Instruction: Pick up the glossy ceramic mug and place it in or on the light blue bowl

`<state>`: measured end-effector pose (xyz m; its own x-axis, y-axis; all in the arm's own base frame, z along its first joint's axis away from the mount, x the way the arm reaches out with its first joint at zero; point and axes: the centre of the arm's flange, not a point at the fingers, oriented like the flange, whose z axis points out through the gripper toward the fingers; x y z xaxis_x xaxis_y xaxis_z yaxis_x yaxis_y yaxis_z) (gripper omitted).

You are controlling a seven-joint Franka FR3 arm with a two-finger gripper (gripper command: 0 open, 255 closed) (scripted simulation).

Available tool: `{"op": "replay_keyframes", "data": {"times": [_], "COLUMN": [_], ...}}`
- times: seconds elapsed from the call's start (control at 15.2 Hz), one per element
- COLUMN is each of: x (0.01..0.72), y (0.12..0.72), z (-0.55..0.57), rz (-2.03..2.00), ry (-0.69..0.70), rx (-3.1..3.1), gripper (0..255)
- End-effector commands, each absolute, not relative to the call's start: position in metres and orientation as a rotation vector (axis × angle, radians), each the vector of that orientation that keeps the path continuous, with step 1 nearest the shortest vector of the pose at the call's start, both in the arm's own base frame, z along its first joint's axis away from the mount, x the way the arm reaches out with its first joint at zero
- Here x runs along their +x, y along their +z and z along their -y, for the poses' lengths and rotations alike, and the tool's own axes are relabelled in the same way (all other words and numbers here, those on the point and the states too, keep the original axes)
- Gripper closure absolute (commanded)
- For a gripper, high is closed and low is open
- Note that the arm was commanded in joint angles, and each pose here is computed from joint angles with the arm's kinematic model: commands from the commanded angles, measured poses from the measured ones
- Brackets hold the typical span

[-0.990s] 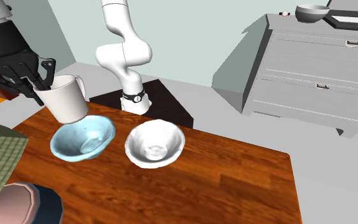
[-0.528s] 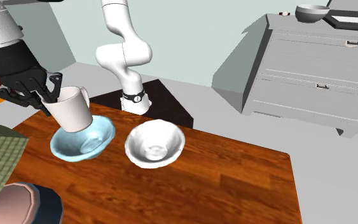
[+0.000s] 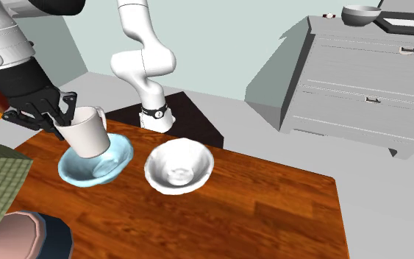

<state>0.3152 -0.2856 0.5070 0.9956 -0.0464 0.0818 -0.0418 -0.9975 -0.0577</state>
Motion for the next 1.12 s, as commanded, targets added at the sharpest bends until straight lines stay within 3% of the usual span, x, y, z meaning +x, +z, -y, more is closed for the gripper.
{"op": "replay_keyframes", "data": {"times": [0.0, 0.13, 0.2, 0.53, 0.79, 1.06], "x": [0.315, 0.315, 0.315, 0.315, 0.311, 0.311], "y": [0.507, 0.507, 0.507, 0.507, 0.557, 0.557], "z": [0.286, 0.286, 0.286, 0.286, 0.288, 0.288], "rz": [-0.068, -0.068, -0.068, -0.068, -0.068, -0.068], "ry": [-0.129, -0.129, -0.129, -0.129, -0.129, -0.129], "rx": [-3.082, -3.082, -3.082, -3.082, -3.082, -3.082], "gripper": [255, 255, 0, 0, 0, 0]}}
